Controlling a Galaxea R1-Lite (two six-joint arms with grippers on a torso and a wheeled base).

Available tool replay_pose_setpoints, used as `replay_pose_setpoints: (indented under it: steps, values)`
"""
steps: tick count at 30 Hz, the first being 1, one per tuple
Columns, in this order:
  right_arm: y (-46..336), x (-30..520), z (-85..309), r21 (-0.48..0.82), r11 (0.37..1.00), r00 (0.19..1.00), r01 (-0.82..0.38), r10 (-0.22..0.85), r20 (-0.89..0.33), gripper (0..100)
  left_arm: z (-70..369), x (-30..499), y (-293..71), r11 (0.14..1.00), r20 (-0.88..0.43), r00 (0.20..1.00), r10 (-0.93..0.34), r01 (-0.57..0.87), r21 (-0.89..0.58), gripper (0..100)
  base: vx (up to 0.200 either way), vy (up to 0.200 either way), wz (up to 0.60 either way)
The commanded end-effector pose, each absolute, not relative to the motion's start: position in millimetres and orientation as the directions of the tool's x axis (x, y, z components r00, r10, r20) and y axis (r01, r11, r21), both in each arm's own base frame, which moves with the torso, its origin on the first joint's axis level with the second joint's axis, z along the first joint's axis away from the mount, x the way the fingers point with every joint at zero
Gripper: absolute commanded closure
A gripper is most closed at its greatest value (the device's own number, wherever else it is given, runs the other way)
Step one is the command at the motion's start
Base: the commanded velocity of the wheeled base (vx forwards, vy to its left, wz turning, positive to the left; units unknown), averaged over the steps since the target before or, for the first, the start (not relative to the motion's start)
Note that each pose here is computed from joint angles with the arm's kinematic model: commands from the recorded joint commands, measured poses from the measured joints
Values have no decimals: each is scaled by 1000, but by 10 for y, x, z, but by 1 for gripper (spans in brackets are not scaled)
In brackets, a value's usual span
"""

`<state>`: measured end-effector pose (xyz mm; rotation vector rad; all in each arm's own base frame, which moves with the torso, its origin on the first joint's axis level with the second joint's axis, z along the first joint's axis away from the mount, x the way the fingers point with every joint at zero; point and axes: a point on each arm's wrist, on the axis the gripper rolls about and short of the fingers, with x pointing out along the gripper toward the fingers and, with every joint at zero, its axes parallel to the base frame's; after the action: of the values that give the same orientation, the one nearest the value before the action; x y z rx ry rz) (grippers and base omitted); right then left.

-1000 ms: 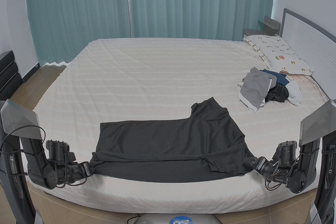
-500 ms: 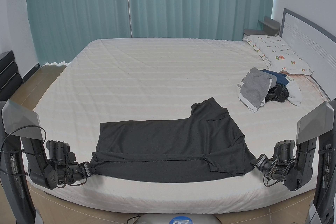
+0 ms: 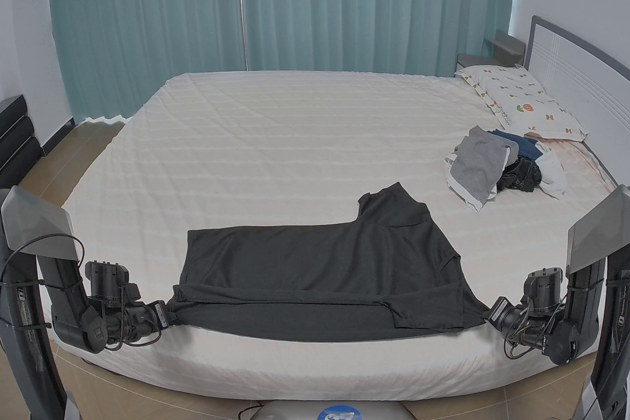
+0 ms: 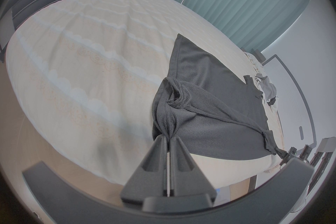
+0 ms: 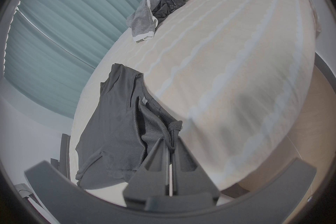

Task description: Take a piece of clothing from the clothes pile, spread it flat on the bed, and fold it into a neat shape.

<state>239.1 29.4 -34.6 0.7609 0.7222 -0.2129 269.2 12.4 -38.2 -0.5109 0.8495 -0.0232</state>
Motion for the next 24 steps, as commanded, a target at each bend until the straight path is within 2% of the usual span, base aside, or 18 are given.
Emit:
replay_pose_setpoints:
  steps: [1,7,17,24]
  values:
    - [297,2292,-261,554,721,742,415,83,-665,100,-345,2698,131,884,-706,680,-198,-188,-428,100,0,0,0]
    - [330,2177,-274,528,739,712,419,93,-696,100,-324,2690,136,889,-714,679,-174,-204,-411,100,0,0,0]
    - [334,2059,-313,467,786,668,405,94,-738,100,-330,2539,126,924,-816,548,-182,-188,-332,100,0,0,0]
    - [340,2041,-375,439,799,641,410,90,-762,100,-335,2532,137,941,-841,529,-117,-212,-265,100,0,0,0]
